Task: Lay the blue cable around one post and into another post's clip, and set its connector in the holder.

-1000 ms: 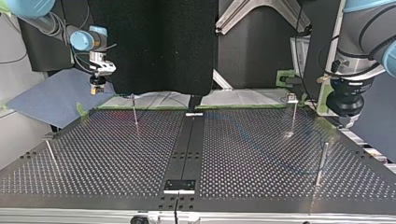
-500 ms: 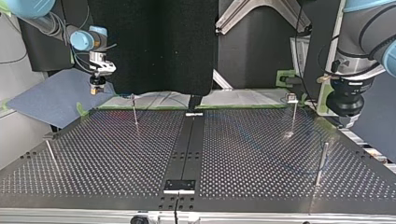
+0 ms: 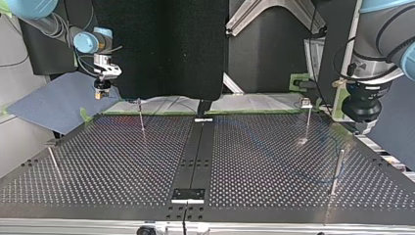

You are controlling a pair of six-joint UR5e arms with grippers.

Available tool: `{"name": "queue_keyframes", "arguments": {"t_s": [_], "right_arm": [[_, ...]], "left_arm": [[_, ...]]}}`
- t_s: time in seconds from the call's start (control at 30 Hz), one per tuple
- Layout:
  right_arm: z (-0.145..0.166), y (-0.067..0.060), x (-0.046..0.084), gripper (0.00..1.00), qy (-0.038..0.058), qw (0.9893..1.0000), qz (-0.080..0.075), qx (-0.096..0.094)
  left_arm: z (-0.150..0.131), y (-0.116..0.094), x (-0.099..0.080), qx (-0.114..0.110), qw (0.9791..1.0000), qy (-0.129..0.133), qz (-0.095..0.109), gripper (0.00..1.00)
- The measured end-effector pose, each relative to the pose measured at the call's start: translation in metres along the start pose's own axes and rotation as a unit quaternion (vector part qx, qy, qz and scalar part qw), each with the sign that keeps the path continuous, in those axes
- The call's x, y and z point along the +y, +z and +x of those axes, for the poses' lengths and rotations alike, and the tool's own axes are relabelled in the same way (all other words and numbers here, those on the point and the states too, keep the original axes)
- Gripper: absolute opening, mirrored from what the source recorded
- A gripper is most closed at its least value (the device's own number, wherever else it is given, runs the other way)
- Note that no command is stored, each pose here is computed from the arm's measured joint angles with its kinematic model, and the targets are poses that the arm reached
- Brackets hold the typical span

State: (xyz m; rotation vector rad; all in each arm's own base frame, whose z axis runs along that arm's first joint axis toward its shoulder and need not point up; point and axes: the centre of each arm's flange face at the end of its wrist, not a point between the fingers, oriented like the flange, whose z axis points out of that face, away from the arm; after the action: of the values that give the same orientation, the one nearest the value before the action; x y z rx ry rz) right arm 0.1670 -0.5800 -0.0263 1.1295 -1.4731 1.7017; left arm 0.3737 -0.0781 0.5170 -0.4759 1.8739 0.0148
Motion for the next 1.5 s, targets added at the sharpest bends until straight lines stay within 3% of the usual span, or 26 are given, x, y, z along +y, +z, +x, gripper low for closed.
{"name": "queue_keyframes", "arguments": {"t_s": [0.27,0.47,0.67,0.87,1.1,1.2,1.4,1.5], "right_arm": [[0.000,0.000,-0.001,0.00,-0.0002,1.0000,0.001,0.000],[-0.001,0.000,-0.002,0.00,0.0001,1.0000,0.003,0.000],[-0.001,0.000,-0.004,0.00,0.0001,1.0000,0.004,0.000],[-0.002,0.000,-0.005,0.00,-0.0004,1.0000,0.005,0.000],[-0.002,-0.001,-0.005,0.00,-0.0011,1.0000,-0.003,0.001],[-0.002,-0.001,-0.004,0.00,-0.0028,1.0000,-0.007,0.001],[-0.003,-0.001,-0.004,0.00,-0.0055,0.9999,-0.009,-0.001],[-0.003,-0.002,-0.005,0.00,-0.0067,0.9999,-0.009,-0.002]], "left_arm": [[0.010,0.001,-0.005,0.000,0.9998,0.004,0.017,0.98],[0.023,-0.007,-0.013,-0.007,0.9984,0.004,0.055,0.98],[0.040,-0.015,-0.023,-0.008,0.9954,-0.001,0.096,0.98],[0.065,-0.020,-0.037,0.005,0.9897,-0.003,0.143,0.98],[0.114,-0.008,-0.056,0.053,0.9797,-0.011,0.193,0.98],[0.136,-0.002,-0.061,0.069,0.9774,-0.003,0.200,0.98],[0.176,0.008,-0.067,0.093,0.9760,0.008,0.197,0.98],[0.199,0.010,-0.071,0.110,0.9727,0.012,0.204,0.98]]}}
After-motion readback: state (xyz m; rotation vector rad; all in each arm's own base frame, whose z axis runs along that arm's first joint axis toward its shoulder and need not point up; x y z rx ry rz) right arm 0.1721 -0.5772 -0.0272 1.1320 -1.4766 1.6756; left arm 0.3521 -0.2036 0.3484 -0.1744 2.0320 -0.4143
